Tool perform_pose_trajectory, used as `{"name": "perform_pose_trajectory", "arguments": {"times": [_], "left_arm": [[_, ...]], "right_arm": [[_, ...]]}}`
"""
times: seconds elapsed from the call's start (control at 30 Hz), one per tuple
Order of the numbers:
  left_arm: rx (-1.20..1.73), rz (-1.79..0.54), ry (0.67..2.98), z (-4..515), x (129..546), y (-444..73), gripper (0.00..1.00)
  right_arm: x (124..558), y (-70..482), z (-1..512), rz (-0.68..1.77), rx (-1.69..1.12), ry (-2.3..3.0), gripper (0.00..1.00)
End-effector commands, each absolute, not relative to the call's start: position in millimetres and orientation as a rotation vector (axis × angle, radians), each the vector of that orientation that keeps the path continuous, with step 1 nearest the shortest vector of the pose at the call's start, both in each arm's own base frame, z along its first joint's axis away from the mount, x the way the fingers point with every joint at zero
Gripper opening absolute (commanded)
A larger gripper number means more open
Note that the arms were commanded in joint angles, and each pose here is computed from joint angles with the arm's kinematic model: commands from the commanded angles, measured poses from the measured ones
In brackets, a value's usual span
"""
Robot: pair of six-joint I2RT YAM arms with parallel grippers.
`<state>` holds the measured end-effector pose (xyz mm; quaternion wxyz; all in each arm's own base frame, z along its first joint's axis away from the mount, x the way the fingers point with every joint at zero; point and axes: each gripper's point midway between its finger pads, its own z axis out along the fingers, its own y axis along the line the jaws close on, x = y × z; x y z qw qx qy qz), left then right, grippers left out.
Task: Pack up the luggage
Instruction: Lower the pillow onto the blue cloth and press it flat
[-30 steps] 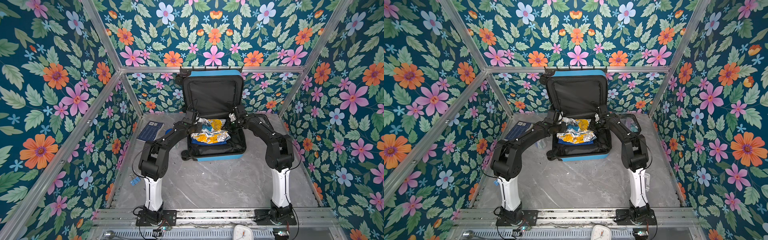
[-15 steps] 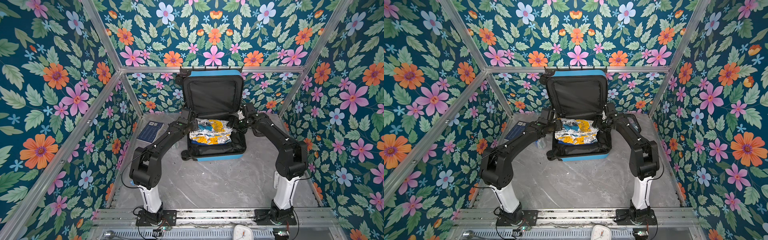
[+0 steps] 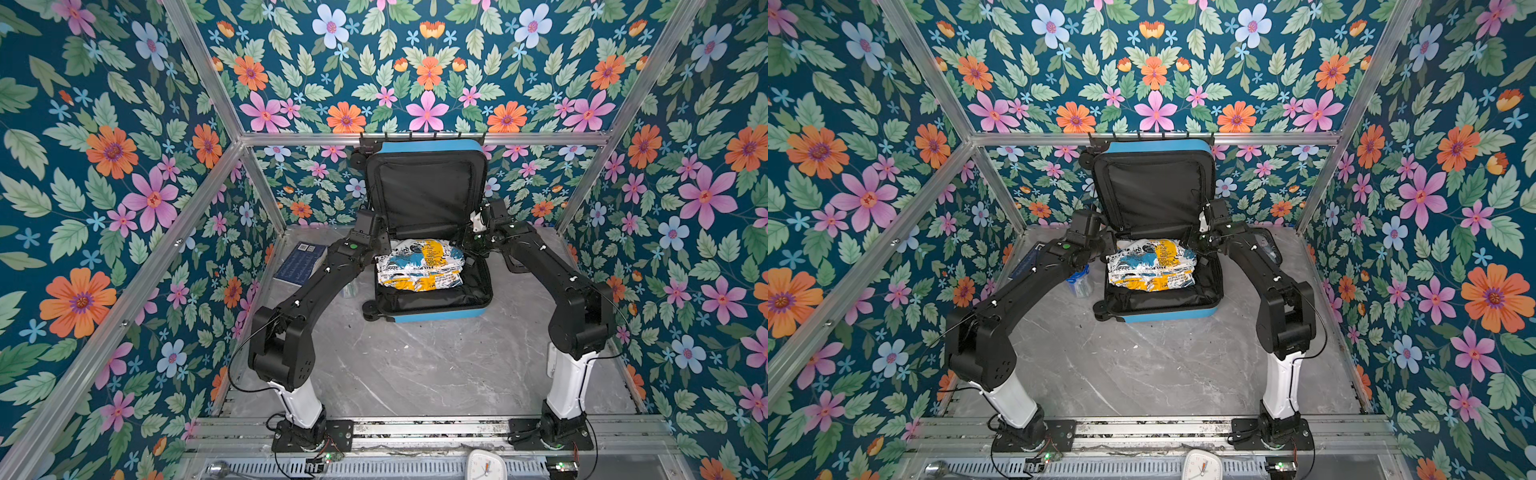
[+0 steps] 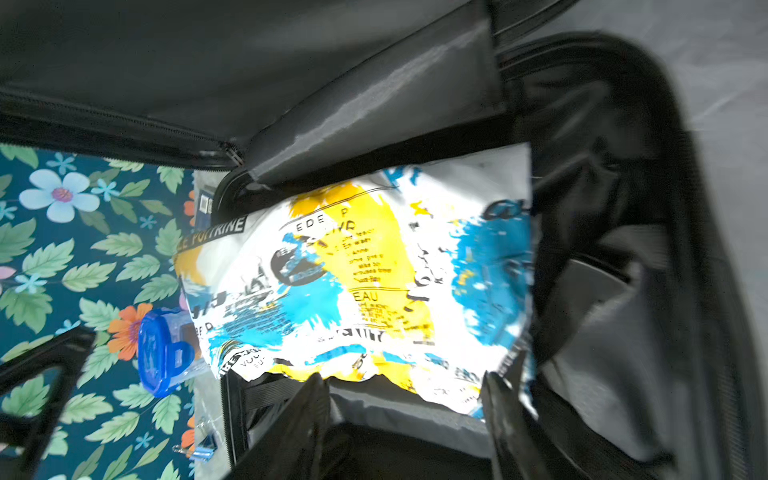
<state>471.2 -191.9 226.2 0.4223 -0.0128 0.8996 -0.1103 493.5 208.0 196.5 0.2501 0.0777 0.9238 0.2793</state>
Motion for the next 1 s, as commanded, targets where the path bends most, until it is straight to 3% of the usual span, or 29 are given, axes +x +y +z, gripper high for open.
{"name": "perform_pose_trajectory", "arguments": {"times": [0.0, 0.13, 0.3, 0.47, 0.97], "left_arm": [[0.017, -0.322, 2.3, 213.3, 466.7, -200.7, 0.55], [0.02, -0.371, 2.267, 222.0, 466.7, -205.7, 0.53], [0.042, -0.379, 2.264, 226.8, 485.0, -216.7, 0.49], [0.062, -0.334, 2.351, 185.5, 507.6, -225.4, 0.42], [0.089, -0.274, 2.47, 103.6, 528.1, -235.4, 0.36]], "right_arm": [[495.7, 222.5, 199.0, 0.816, 0.194, 2.51, 0.59], [499.3, 232.9, 195.7, 0.833, 0.182, 2.512, 0.56], [507.5, 239.8, 187.0, 0.842, 0.204, 2.52, 0.45], [513.2, 240.2, 168.5, 0.834, 0.249, 2.538, 0.35], [504.3, 208.2, 95.9, 0.681, 0.401, 2.64, 0.26]]}}
